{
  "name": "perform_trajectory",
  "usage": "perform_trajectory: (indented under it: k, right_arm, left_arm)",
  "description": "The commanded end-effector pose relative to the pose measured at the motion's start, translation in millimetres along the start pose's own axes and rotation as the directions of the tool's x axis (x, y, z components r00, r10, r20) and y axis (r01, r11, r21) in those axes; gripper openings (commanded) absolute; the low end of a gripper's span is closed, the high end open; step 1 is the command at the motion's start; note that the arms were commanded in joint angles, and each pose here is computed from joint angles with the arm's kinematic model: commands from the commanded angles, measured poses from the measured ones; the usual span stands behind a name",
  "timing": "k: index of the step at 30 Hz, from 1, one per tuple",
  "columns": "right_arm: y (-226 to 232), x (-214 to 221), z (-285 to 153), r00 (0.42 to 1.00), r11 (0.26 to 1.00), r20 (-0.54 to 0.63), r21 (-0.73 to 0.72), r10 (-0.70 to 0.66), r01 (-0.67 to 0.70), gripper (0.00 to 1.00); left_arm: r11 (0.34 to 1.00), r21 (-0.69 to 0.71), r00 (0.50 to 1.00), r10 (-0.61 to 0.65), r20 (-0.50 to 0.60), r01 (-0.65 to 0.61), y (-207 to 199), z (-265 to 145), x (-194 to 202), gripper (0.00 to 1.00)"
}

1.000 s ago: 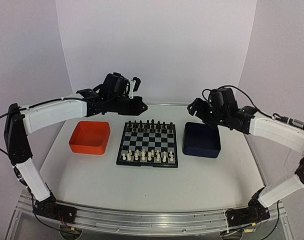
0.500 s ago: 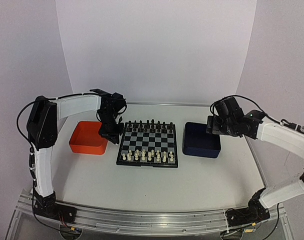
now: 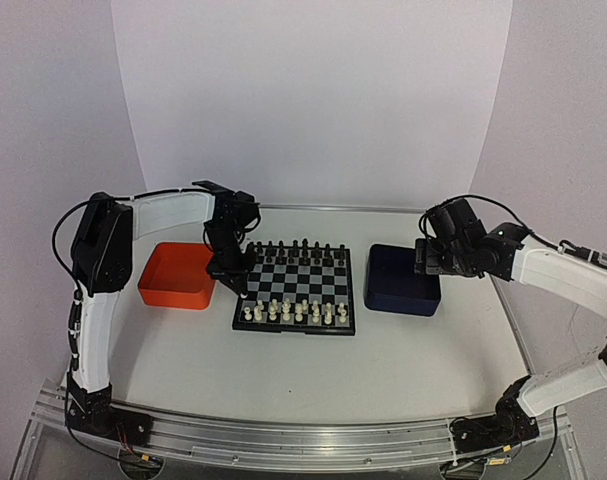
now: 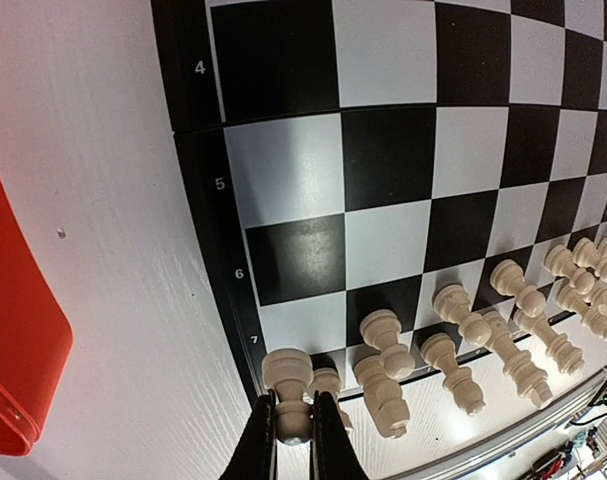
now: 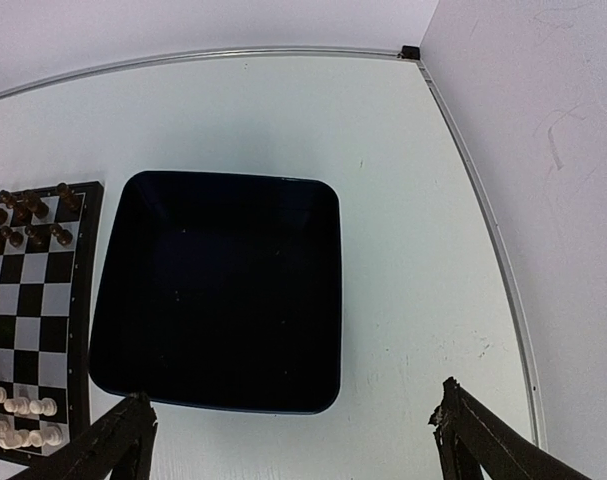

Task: Set up the chess pieces on the board
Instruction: Place the chess piece on the chessboard.

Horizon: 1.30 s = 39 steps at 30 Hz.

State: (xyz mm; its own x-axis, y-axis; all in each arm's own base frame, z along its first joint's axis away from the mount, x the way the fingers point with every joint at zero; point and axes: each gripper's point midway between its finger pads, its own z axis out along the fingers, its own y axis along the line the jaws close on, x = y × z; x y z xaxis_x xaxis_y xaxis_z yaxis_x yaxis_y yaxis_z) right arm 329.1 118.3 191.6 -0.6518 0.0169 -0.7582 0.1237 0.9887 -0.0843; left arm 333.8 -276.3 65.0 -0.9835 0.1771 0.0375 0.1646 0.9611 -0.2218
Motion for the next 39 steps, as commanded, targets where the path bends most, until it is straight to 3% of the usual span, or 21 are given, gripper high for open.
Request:
perform_trajectory:
  k: [1,19,39]
  right_arm:
    - [-7.3,-0.9,-2.7,1.000,1.000,0.011,0.025,-0.008,0.007,0.94]
    - [-13.9,3.0,-1.9,1.000,0.998,0.014,0.057,-0.015,0.014,0.94]
    - [-22.5,8.0,-8.1,0.999,0.997,0.027,0.055,0.047,-0.048,0.94]
  left_arm:
    - [0.999,0.032,0.999,0.045,-0.025,-0.044,-14.5,0.5,1.4,0.00]
    - [0.997,-0.047,0.993,0.064,-0.101,-0.069,-14.9,15.1,14.1,0.00]
    - [0.994,-0.080,0.997,0.072,-0.039,-0.075,-14.1,13.8,-4.4,0.00]
